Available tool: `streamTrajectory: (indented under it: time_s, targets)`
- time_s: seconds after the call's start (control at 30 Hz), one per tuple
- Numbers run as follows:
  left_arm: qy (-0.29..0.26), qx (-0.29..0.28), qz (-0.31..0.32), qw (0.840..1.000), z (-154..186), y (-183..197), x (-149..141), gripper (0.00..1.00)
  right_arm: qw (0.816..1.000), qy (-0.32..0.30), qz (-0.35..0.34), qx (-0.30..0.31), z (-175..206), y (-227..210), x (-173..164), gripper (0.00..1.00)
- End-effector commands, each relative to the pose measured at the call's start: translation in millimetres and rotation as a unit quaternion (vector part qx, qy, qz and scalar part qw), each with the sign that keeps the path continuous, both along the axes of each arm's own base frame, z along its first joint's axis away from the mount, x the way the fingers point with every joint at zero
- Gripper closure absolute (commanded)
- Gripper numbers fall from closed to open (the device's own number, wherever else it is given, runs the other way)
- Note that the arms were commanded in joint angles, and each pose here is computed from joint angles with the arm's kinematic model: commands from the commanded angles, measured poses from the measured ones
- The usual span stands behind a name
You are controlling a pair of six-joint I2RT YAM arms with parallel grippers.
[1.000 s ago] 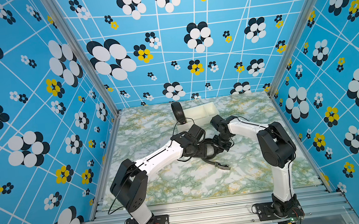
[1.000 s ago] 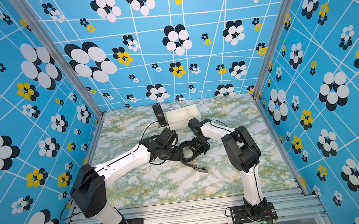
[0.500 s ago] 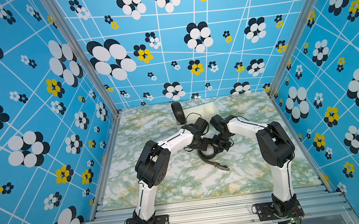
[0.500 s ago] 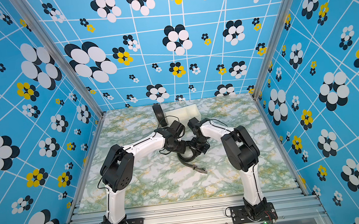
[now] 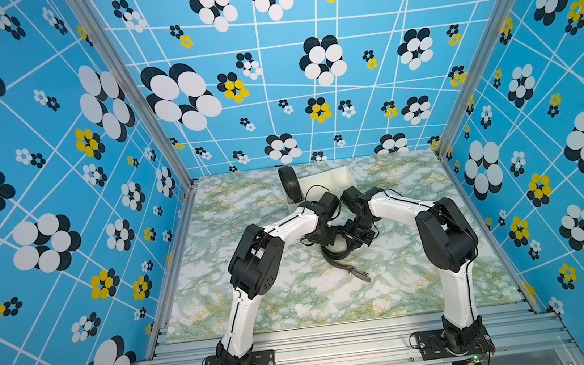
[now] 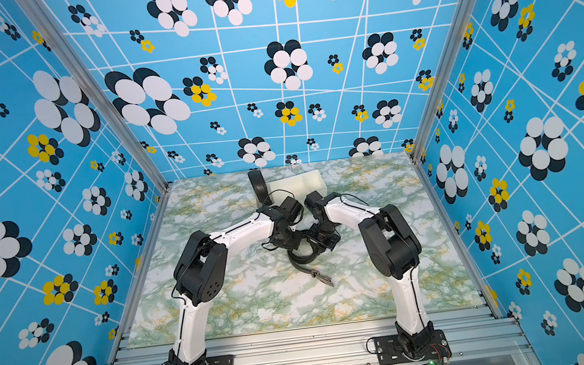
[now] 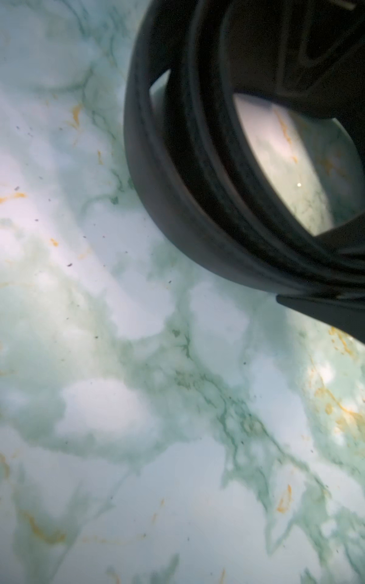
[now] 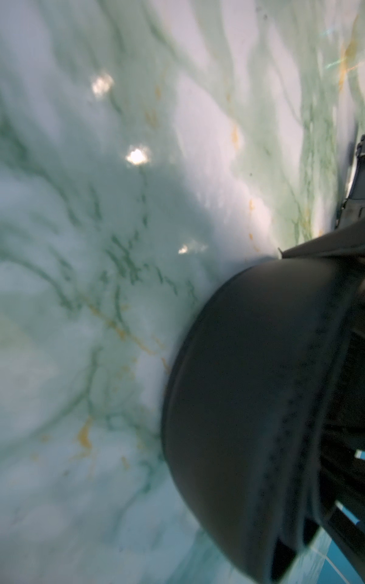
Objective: Place the belts into the storage roll
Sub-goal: Roll the belt at the center of the board.
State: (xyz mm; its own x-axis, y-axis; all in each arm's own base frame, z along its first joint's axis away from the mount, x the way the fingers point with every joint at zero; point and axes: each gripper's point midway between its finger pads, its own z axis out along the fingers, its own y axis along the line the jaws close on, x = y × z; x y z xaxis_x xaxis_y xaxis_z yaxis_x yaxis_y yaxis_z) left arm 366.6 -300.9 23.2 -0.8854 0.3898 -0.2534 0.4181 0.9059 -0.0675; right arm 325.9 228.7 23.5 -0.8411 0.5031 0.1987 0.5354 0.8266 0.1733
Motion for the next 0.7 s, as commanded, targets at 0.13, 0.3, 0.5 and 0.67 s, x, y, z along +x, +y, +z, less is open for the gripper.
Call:
streamTrajectory:
  time_s: [0.13, 0.3, 0.5, 0.67]
  targets:
    - [0.025, 0.042, 0.012, 0.999, -17.3, 23.4, -9.6, 0.9, 0.997, -0.073, 0.014, 0.0, 48.0, -2.9, 8.5, 0.72]
    - [0.036, 0.036, 0.021, 0.998, -24.0, 24.3, -10.5, 0.87, 0.997, -0.071, -0.019, 0.002, 78.6, -23.5, -28.2, 0.56]
    - [0.024, 0.029, 0.027, 0.999, -19.2, 22.8, -8.1, 0.87, 0.982, -0.006, -0.185, 0.037, 66.1, -34.0, -92.8, 0.56]
    - [0.009, 0.035, 0.027, 0.999, -8.7, 21.8, -6.3, 0.9, 0.969, 0.016, -0.242, 0.046, 53.4, -21.9, -102.2, 0.49]
